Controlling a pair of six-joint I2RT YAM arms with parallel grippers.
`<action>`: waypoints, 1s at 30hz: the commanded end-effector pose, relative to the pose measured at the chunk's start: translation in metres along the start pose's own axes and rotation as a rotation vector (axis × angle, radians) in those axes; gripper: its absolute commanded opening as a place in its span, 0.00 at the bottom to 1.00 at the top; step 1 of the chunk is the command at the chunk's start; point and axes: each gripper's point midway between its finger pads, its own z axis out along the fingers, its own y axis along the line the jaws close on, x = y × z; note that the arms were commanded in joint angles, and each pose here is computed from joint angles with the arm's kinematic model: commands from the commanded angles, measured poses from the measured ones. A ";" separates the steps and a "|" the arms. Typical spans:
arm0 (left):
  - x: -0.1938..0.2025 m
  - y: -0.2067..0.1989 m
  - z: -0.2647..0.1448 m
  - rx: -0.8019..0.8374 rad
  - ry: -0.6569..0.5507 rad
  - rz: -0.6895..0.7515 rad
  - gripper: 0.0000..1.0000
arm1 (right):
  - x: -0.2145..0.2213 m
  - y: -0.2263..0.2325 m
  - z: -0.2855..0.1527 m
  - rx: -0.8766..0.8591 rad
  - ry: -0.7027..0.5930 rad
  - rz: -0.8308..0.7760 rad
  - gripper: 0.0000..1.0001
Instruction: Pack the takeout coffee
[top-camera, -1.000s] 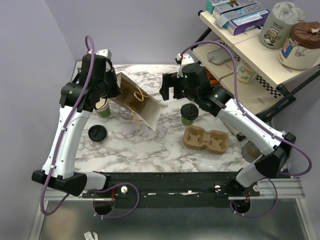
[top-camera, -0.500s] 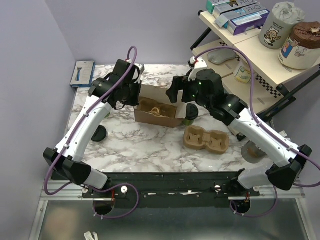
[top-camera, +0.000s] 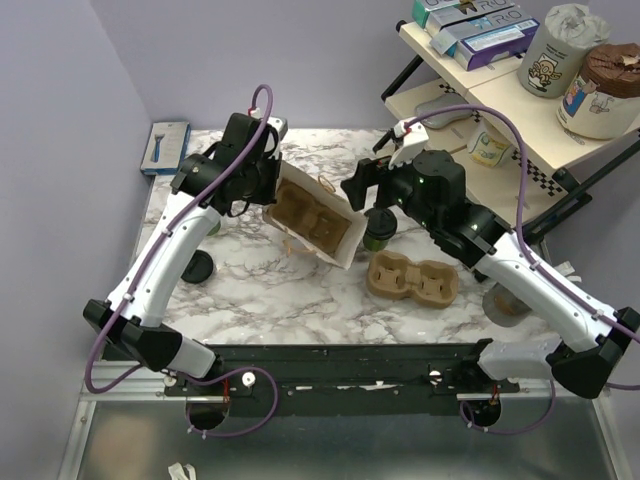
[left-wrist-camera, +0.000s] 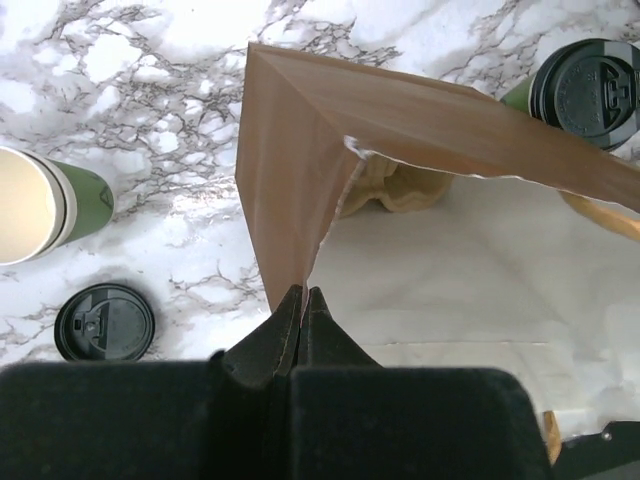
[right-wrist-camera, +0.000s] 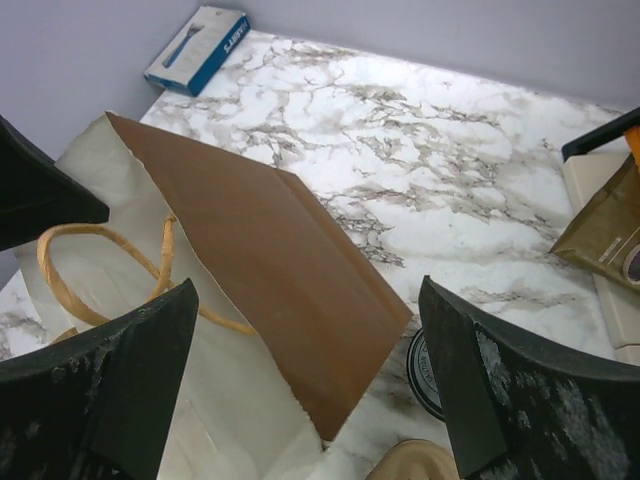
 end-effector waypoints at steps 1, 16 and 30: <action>-0.054 -0.006 -0.039 0.028 -0.192 0.009 0.00 | -0.015 -0.010 -0.005 0.050 -0.077 -0.014 1.00; -0.001 0.002 0.015 0.080 0.003 0.453 0.00 | -0.010 -0.022 -0.010 0.091 -0.115 -0.048 1.00; -0.051 -0.002 -0.001 0.020 -0.159 0.257 0.00 | -0.036 0.064 -0.040 -0.419 -0.213 -0.177 0.98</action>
